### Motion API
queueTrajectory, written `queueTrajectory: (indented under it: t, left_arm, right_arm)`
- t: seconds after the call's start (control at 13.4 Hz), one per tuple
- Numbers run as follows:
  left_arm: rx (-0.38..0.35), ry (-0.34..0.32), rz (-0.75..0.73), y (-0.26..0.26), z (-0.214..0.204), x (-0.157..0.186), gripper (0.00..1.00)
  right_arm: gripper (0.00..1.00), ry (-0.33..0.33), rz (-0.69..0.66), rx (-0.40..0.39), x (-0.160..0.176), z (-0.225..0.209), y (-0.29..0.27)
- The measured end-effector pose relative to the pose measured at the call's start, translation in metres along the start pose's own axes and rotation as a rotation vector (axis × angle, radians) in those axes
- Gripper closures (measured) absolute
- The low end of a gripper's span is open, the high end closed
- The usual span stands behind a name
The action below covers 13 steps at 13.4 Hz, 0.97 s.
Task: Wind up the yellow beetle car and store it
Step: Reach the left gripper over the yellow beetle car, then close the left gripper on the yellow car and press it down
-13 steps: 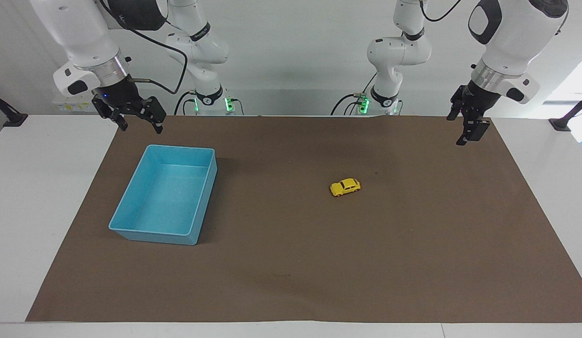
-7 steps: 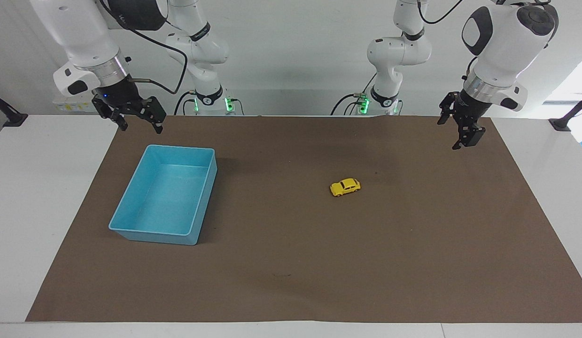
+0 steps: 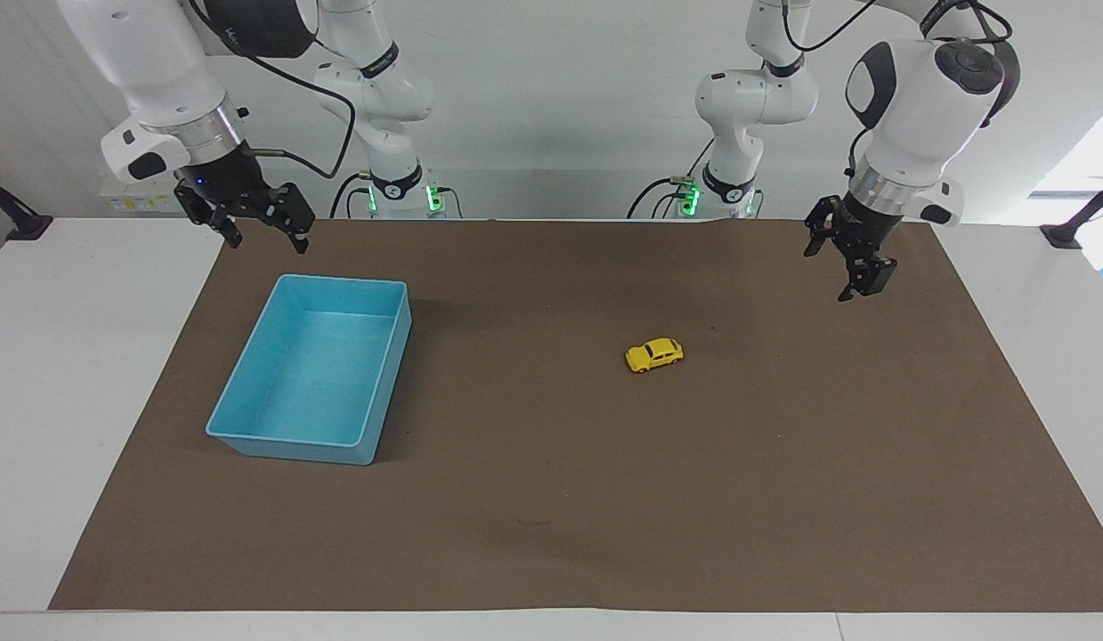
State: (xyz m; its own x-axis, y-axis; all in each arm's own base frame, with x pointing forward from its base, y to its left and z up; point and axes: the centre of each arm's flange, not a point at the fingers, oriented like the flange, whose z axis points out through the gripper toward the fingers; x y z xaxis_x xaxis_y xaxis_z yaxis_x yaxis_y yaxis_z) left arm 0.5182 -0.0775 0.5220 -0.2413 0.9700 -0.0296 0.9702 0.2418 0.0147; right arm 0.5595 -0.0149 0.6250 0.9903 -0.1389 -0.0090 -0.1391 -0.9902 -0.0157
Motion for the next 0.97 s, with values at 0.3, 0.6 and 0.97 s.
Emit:
queueTrajectory:
  t: [0.3,0.6,0.97]
  left_arm:
    - [-0.033,-0.027,-0.126,-0.009,0.036,-0.068,0.0]
    - [-0.012,-0.021,-0.184,-0.024,0.079,-0.107,0.0]
    - [0.0,-0.022,-0.169,-0.05,0.143,-0.159,0.0]
  right_arm:
    - [0.0,0.0,0.0,0.0,0.0,0.0,0.0]
    - [0.0,0.0,0.0,0.0,0.0,0.0,0.0]
    - [0.0,0.0,0.0,0.0,0.0,0.0,0.0]
